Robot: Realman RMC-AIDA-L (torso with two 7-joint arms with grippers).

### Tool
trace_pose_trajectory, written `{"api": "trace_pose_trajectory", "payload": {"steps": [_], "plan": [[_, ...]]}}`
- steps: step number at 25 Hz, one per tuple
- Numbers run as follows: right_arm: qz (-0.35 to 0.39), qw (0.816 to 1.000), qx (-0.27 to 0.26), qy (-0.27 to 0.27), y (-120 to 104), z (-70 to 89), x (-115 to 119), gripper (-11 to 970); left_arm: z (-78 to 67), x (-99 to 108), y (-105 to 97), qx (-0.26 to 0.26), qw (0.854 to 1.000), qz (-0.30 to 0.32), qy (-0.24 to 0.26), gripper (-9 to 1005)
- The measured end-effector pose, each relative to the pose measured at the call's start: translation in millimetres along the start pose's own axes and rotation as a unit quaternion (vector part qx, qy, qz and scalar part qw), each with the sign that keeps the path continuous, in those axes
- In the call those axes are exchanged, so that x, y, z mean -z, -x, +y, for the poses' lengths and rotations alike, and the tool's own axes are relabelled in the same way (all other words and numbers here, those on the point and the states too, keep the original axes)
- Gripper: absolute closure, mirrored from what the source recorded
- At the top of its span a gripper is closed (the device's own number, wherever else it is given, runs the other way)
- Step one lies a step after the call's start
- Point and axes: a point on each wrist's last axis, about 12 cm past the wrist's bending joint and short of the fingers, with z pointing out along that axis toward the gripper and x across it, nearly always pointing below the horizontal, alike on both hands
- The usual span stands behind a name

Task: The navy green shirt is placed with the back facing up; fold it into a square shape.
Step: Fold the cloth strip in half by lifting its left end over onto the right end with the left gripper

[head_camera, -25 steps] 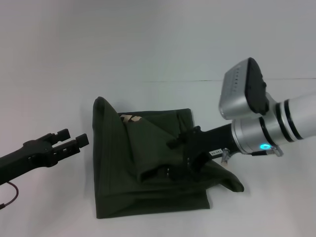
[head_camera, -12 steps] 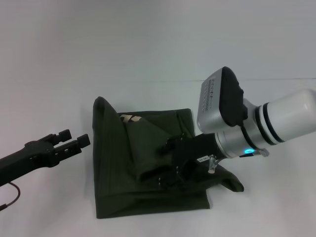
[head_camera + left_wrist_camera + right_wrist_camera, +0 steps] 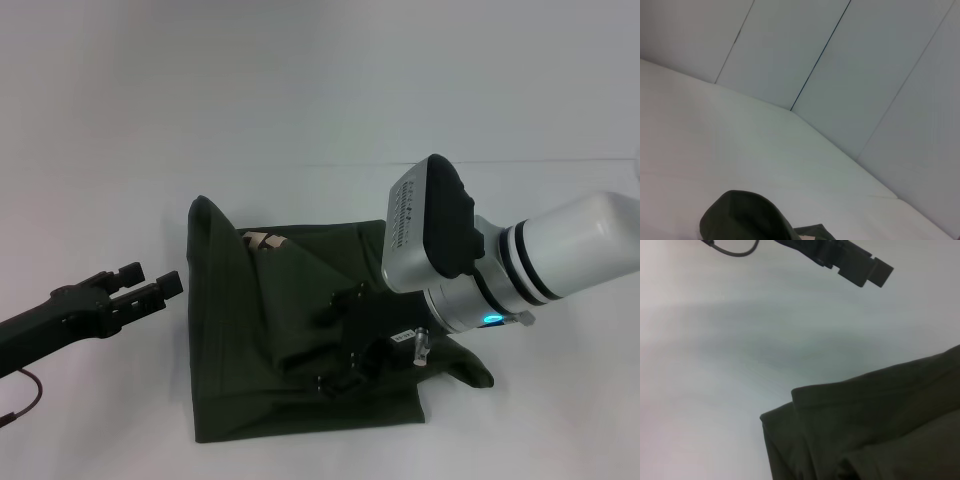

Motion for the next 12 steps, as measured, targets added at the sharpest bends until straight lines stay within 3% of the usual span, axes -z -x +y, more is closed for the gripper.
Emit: {"api": "trace_pose_trajectory", "payload": {"steps": [12], "plan": [[0.016, 0.999, 0.027, -0.012, 3.0, 1.3, -7.2, 107, -0.4, -1.9, 0.6, 0.0, 1.0, 0.0, -0.002, 151]]}}
